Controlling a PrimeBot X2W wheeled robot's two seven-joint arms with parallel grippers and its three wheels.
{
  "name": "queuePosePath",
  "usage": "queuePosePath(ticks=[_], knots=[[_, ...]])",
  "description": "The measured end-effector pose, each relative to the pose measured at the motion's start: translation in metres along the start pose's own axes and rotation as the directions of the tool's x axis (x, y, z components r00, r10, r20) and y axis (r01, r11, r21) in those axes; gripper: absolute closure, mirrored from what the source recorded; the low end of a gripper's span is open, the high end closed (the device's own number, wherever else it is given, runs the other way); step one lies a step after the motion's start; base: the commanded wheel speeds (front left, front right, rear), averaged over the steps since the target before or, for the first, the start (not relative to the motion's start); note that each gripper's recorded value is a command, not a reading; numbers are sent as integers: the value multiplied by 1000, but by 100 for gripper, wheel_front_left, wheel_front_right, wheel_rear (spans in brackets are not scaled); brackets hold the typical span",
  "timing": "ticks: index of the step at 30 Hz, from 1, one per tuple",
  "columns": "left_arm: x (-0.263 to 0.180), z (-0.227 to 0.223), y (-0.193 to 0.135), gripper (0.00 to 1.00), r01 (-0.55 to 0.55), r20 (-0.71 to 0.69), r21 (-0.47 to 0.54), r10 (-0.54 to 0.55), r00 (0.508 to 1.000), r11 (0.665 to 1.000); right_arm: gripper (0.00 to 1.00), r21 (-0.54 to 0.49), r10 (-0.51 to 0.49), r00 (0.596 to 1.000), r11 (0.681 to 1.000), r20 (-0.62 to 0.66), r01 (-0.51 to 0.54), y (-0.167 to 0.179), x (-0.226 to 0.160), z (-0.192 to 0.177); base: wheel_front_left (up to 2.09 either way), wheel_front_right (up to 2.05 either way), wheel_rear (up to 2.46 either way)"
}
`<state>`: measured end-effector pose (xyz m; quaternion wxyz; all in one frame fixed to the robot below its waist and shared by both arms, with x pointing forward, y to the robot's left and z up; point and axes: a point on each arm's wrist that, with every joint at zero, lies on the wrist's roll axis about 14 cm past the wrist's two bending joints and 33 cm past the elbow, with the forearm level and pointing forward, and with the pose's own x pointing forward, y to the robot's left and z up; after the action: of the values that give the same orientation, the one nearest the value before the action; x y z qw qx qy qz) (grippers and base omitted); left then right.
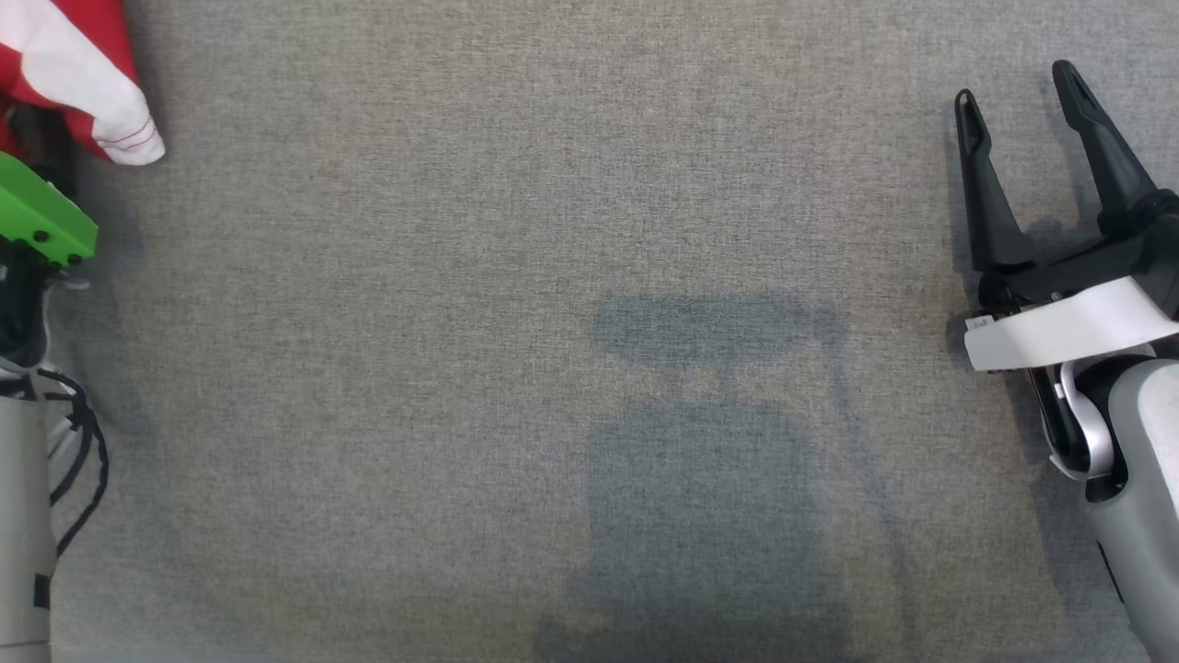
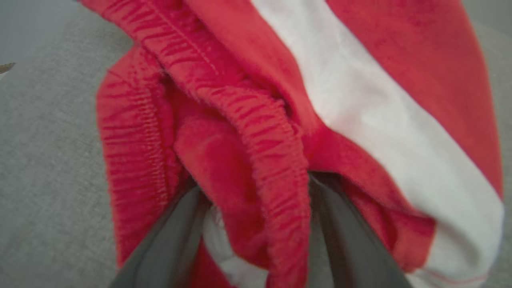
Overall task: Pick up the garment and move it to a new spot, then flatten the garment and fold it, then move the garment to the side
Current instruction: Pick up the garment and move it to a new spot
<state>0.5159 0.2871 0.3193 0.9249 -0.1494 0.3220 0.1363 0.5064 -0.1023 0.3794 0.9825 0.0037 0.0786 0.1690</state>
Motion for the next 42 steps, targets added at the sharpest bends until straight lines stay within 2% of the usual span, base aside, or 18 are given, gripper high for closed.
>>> queuePosePath(ticks=[1,6,10,14,17,19,20,24,25,29,30,32,33,34,35,36,39,42], knots=[[2,0,0,100,-2,0,8,2,1000,1000,0,-1,-3,1000,1000,5,3,-1,1,0,0,0,0],[4,7,-8,100,17,17,26,-17,1000,1000,0,1,-13,1000,1000,15,13,-3,1,1,0,0,0],[-4,22,-29,100,107,68,36,-109,992,994,0,2,-18,1000,1000,22,18,-1,-1,3,0,0,0],[-23,53,-83,100,286,169,46,-290,942,957,0,14,-21,999,1000,28,21,3,-4,7,0,0,0],[-46,78,-121,100,416,226,102,-429,875,904,0,42,-20,999,999,32,18,11,-8,11,0,0,0],[-64,84,-150,100,502,229,136,-520,823,854,0,63,-18,999,998,39,16,17,-10,15,0,0,0],[-85,89,-180,100,587,235,131,-600,765,799,0,83,-17,999,996,50,13,23,-12,21,0,0,0],[-139,97,-239,100,756,225,109,-757,614,646,0,117,-24,996,993,81,15,31,-18,36,0,0,0],[-154,97,-252,100,791,215,106,-791,573,602,0,122,-31,996,992,89,20,31,-20,40,0,0,0],[-217,90,-302,100,920,131,60,-917,378,388,0,148,-62,993,988,101,47,31,-31,50,0,0,0],[-230,85,-310,100,937,101,51,-935,339,345,0,158,-74,992,986,104,57,31,-35,52,0,0,0],[-247,69,-320,100,959,25,27,-959,281,282,0,175,-100,990,981,103,81,27,-43,54,0,0,0],[-250,60,-322,100,963,-14,17,-963,270,269,0,181,-113,989,979,100,94,25,-48,54,0,0,0],[-251,48,-321,100,962,-57,10,-961,271,271,0,185,-127,987,977,94,108,22,-52,54,0,0,0],[-247,37,-317,100,956,-100,3,-951,292,294,0,189,-143,986,974,89,124,19,-57,53,0,0,0],[-240,25,-311,100,944,-145,-6,-934,326,330,0,192,-159,984,971,84,141,15,-63,53,0,0,0],[-217,-4,-291,100,884,-216,-124,-882,419,451,0,194,-216,973,961,74,199,2,-78,52,0,0,0],[-205,-26,-282,100,834,-284,-186,-841,460,519,0,188,-265,961,951,79,246,-13,-92,56,0,0,0]])
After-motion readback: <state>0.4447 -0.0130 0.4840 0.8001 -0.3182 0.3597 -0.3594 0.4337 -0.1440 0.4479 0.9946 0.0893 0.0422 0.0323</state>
